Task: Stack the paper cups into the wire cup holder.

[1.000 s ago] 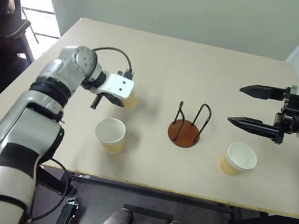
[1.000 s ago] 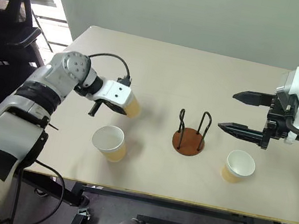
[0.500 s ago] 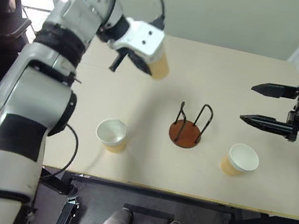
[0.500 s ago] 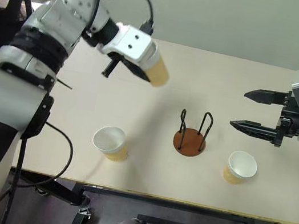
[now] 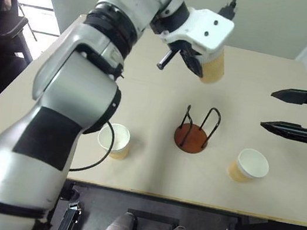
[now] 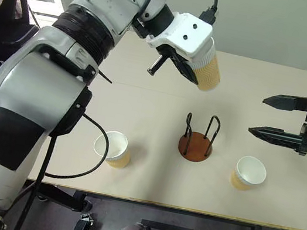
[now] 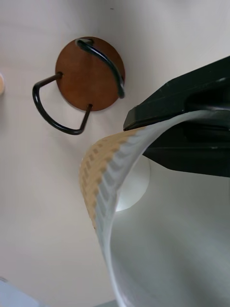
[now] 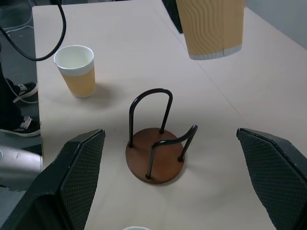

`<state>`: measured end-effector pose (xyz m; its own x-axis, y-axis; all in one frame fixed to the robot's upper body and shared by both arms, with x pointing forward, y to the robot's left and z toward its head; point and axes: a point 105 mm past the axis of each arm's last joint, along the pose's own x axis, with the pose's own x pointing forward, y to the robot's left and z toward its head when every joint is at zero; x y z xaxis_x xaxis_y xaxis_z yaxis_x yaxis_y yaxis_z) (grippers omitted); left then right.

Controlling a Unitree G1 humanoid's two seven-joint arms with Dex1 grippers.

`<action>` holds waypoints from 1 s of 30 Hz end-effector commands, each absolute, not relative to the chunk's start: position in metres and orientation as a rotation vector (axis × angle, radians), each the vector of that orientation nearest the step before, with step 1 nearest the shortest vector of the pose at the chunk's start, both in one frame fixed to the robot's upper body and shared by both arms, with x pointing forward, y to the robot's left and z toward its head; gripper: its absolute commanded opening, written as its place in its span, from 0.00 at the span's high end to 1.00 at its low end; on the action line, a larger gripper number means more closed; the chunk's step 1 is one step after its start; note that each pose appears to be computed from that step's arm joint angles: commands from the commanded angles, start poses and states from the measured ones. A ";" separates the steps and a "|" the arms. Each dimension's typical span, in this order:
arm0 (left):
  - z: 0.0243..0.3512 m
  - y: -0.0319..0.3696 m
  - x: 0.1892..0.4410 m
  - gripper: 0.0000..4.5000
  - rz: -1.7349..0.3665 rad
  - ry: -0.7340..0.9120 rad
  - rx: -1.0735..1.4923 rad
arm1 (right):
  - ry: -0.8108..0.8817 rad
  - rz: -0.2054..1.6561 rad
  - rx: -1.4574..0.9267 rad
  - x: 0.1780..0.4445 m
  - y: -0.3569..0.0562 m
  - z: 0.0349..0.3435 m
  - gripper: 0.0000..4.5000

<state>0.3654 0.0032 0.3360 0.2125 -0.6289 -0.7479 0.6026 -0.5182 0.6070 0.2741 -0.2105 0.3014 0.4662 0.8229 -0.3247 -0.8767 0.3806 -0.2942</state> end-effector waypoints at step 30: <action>0.287 -0.022 0.344 0.99 -1.771 0.031 1.637 | 0.100 1.080 -0.482 0.264 -0.210 0.313 0.00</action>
<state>0.3479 -0.0229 0.2839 0.0661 -0.4965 -0.8655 0.5253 -0.7202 0.4532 0.2702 -0.2091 0.2985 0.4574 0.8198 -0.3446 -0.8840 0.3770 -0.2765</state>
